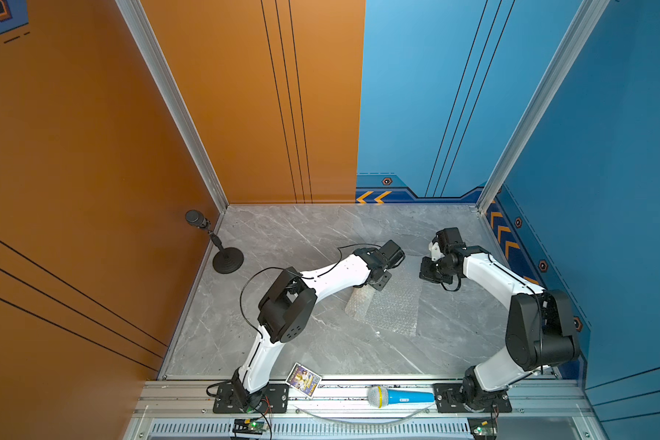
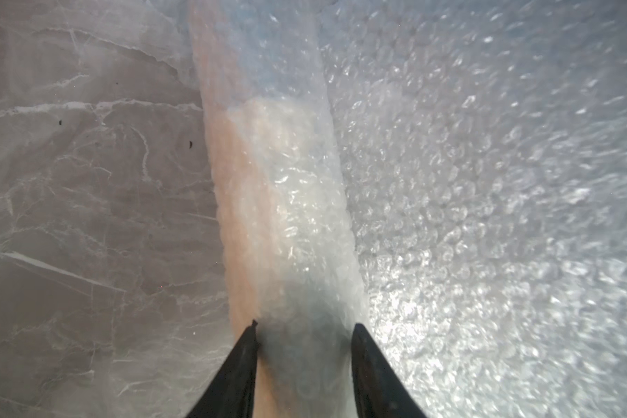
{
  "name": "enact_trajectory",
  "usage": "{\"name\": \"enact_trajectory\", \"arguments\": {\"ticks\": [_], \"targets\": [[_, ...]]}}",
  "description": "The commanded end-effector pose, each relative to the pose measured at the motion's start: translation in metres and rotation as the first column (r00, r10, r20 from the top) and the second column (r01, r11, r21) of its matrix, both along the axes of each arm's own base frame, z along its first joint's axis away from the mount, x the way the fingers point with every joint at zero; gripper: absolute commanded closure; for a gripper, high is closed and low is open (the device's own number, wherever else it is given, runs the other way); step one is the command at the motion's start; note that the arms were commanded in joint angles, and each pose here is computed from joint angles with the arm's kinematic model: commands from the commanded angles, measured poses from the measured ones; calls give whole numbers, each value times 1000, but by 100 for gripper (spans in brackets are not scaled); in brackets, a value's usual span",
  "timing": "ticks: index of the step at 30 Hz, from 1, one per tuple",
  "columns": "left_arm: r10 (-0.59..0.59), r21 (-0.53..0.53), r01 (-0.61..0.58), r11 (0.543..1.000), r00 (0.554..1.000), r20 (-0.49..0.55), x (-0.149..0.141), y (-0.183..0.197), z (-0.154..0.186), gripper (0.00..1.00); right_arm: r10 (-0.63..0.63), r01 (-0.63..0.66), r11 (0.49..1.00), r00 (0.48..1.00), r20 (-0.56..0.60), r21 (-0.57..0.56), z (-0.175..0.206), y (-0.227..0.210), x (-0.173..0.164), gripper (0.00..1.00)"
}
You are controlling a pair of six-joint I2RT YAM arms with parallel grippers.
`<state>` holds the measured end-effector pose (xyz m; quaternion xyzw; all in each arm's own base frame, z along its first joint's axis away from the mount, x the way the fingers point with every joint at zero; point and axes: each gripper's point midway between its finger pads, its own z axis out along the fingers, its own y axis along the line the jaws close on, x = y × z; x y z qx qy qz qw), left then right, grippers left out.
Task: Unwrap the vase from the bubble wrap
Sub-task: Unwrap the bubble wrap at the center of the board.
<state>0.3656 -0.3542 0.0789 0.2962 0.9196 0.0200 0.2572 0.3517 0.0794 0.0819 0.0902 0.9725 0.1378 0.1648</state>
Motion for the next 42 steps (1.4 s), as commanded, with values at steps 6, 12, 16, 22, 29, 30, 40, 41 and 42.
{"name": "enact_trajectory", "arguments": {"ticks": [6,12,16,22,29,30,40,41,42], "targets": [[80,69,-75,995,993,-81,0,49,-26,58,5,-6,1000,1000,-27,-17,-9,-9,-7,100],[148,-15,-151,988,981,-128,5,68,-29,57,0,0,1000,1000,-27,-15,-9,-14,-6,100],[183,-61,-194,979,970,-158,8,80,-33,57,1,-1,1000,1000,-25,-15,-9,-14,-5,100],[221,-110,-244,964,958,-183,13,91,-35,57,-6,5,1000,1000,-30,-16,-10,-17,-5,100],[236,-131,-262,956,954,-187,15,97,-34,58,-19,18,1000,999,-37,-19,-12,-26,-6,100],[236,-132,-263,956,953,-188,15,98,-33,58,-22,21,1000,999,-38,-19,-12,-27,-6,100],[249,-172,-272,947,958,-145,12,108,-4,57,-40,39,999,998,-40,-26,-11,-40,-4,100],[248,-179,-271,946,959,-139,12,109,0,58,-43,42,999,998,-40,-28,-11,-42,-4,100],[248,-188,-270,944,960,-133,12,109,5,57,-47,46,998,998,-38,-31,-10,-44,-4,100]]}}
